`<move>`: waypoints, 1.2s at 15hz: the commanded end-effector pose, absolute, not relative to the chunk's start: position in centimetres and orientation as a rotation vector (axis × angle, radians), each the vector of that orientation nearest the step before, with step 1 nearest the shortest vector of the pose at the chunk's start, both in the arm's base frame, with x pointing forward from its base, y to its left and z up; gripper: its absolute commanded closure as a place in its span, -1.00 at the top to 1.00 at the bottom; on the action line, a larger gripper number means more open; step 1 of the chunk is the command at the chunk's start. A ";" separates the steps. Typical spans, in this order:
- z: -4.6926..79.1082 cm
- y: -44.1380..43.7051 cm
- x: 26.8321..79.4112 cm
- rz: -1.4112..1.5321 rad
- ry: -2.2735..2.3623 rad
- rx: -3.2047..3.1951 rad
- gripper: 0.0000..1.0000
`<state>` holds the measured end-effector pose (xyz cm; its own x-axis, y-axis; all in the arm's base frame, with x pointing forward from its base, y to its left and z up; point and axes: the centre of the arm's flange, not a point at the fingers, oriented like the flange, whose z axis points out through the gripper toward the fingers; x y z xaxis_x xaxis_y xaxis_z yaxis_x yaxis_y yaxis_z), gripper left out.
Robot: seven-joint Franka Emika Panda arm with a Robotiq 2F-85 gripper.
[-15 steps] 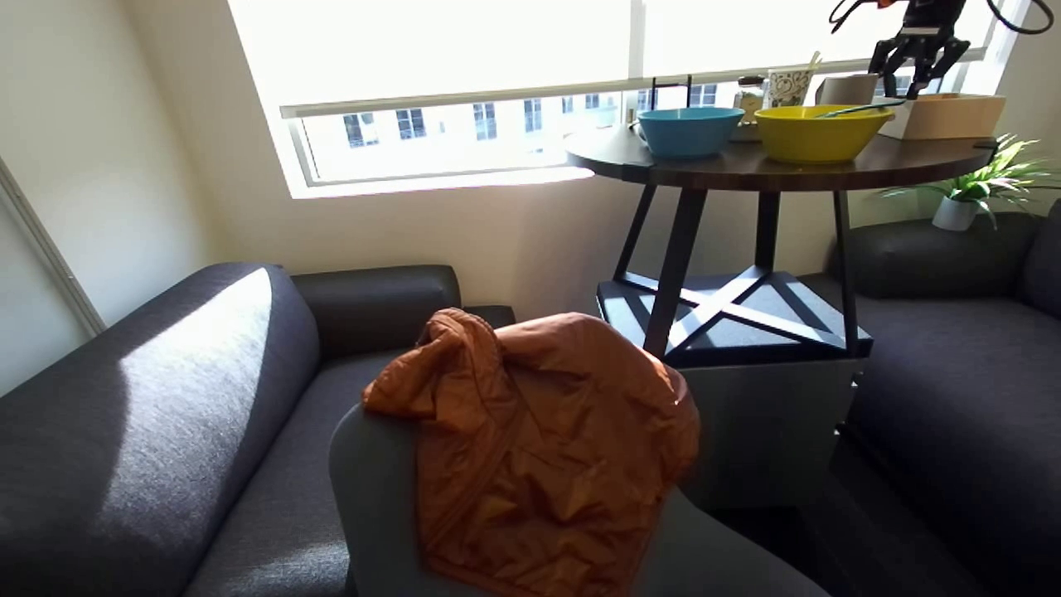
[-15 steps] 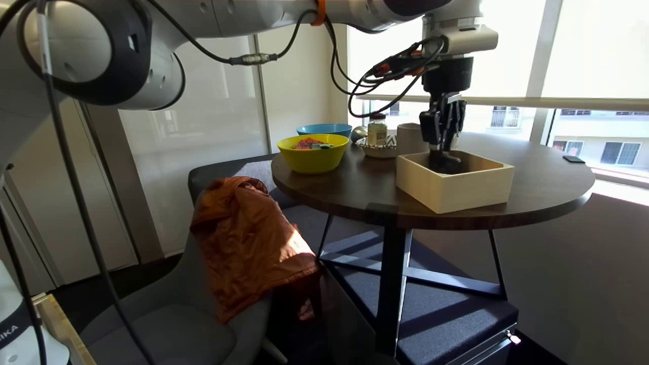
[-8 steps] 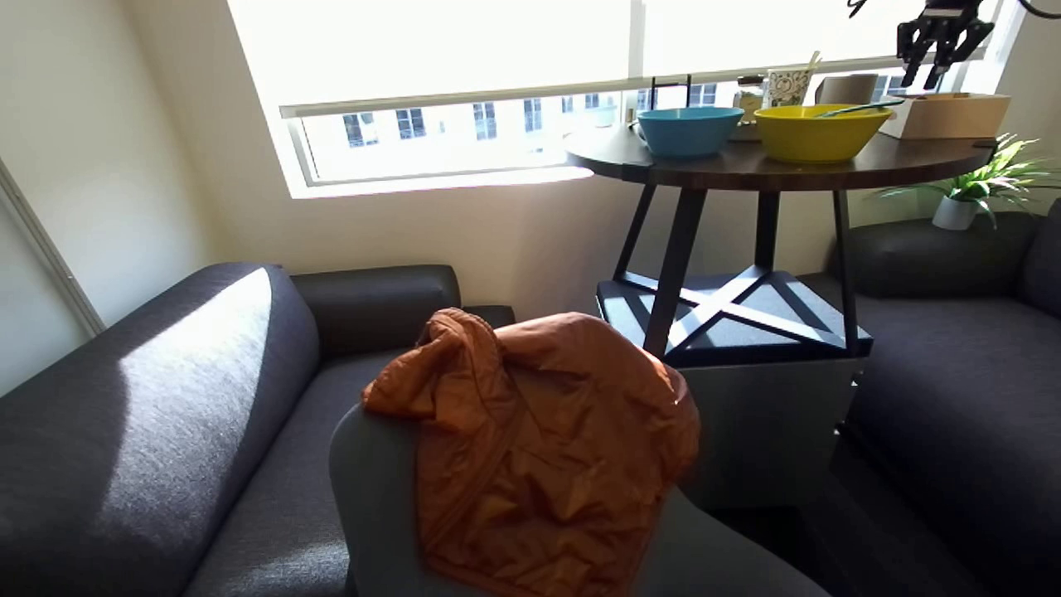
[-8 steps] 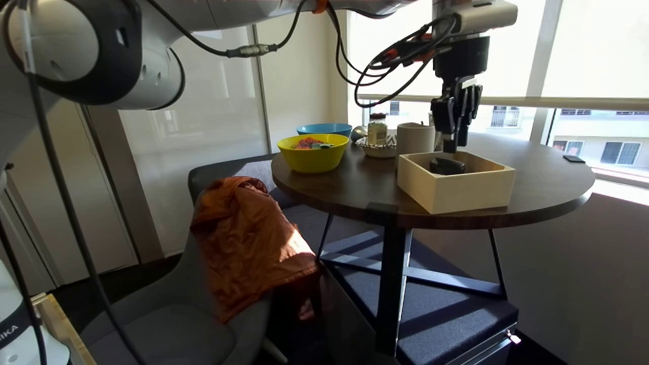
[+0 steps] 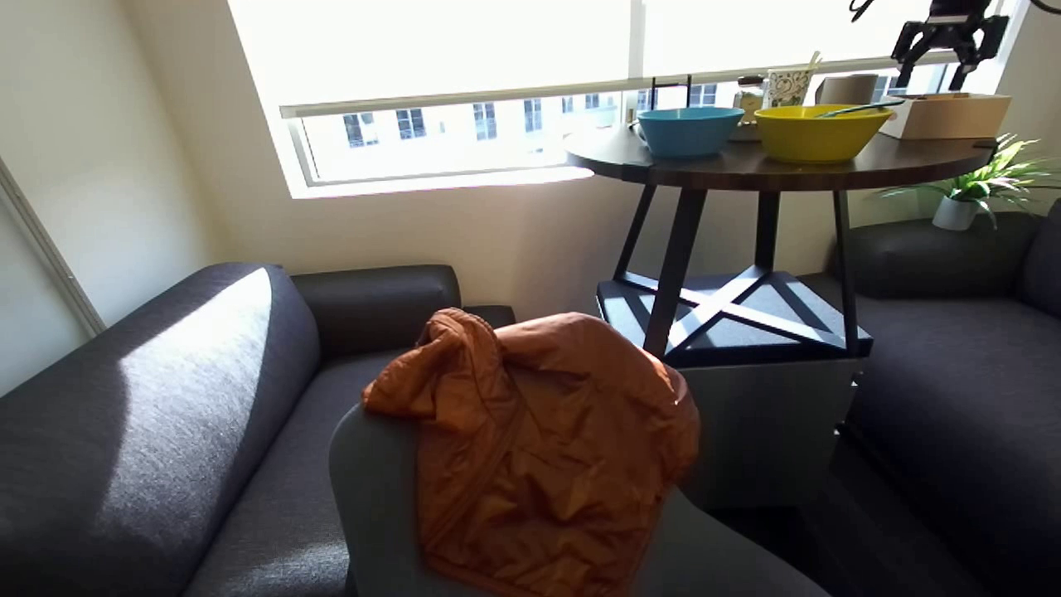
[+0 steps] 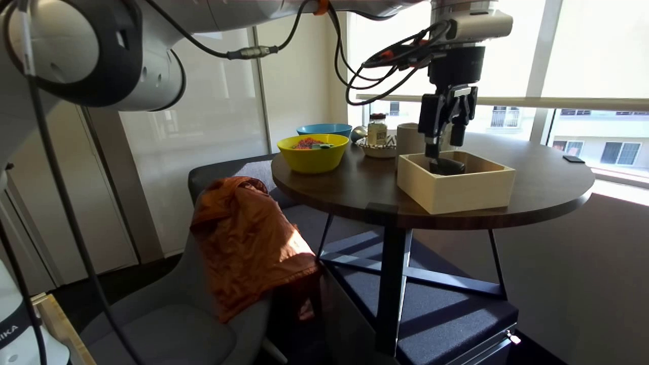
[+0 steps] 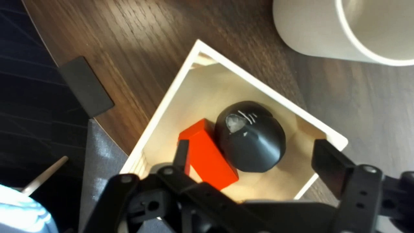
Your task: Put the glass jar in the black and white bowl then put the black object on the table
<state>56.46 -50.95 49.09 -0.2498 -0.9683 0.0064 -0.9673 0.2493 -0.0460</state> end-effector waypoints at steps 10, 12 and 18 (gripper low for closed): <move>46.4 -50.2 57.5 0.056 2.500 -1.959 0.17; 46.7 -50.2 57.8 0.048 2.493 -1.967 -0.14; 51.0 -49.7 57.7 -0.073 2.445 -1.993 -0.97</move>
